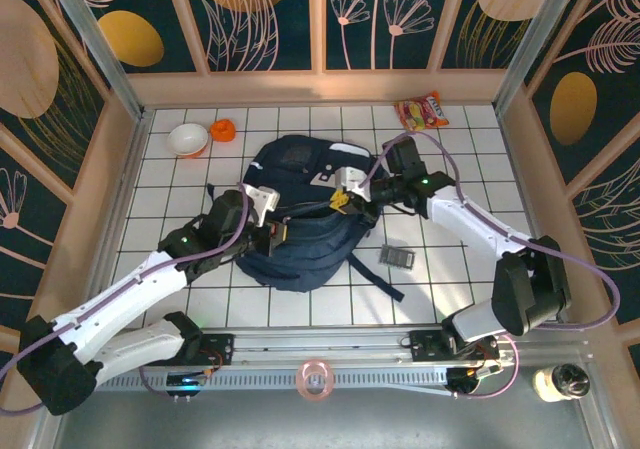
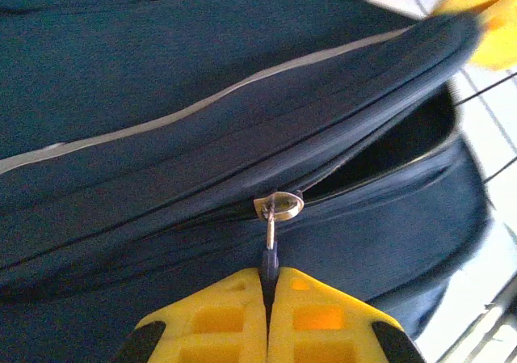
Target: Pack the student bag
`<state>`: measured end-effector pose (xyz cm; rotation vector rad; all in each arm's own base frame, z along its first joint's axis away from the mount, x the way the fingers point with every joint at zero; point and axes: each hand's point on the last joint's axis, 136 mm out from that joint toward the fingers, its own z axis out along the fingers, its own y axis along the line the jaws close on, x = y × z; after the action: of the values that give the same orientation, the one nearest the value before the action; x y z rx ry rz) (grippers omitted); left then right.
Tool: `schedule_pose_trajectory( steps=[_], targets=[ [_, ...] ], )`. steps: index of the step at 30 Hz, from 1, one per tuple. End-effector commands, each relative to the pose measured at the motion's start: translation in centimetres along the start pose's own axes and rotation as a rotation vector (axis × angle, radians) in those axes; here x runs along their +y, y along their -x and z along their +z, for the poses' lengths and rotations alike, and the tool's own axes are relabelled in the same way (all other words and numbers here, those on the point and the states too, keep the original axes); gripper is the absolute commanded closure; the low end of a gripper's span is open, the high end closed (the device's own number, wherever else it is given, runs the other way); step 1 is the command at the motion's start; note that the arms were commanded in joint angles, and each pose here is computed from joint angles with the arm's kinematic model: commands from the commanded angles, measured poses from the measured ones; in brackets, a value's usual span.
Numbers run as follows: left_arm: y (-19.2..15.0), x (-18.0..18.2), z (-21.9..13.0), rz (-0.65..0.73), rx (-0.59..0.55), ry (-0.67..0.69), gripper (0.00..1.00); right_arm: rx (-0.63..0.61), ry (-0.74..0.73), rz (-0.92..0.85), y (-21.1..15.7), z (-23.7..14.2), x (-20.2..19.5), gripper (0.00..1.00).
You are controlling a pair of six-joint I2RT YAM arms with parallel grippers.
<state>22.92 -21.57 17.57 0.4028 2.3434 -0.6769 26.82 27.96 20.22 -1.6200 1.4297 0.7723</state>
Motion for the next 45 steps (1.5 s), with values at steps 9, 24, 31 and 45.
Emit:
schedule_pose_trajectory(
  steps=[9,24,31,45],
  targets=[
    [2.4,-1.6,0.2,0.148,-0.064,-0.124,1.0,0.038,-0.172,-0.018,4.8,1.1,0.4,0.58],
    [4.3,-3.5,-0.6,0.202,-0.11,-0.195,1.0,0.077,-0.127,0.029,4.9,5.0,1.8,0.51],
    [4.9,-3.1,-0.8,0.21,-0.139,-0.164,1.0,0.136,-0.095,0.094,2.9,5.1,1.5,0.9],
    [4.4,11.8,1.0,0.116,-0.09,0.308,1.0,-0.089,-0.076,-0.03,5.6,-5.4,0.8,1.0]
  ],
)
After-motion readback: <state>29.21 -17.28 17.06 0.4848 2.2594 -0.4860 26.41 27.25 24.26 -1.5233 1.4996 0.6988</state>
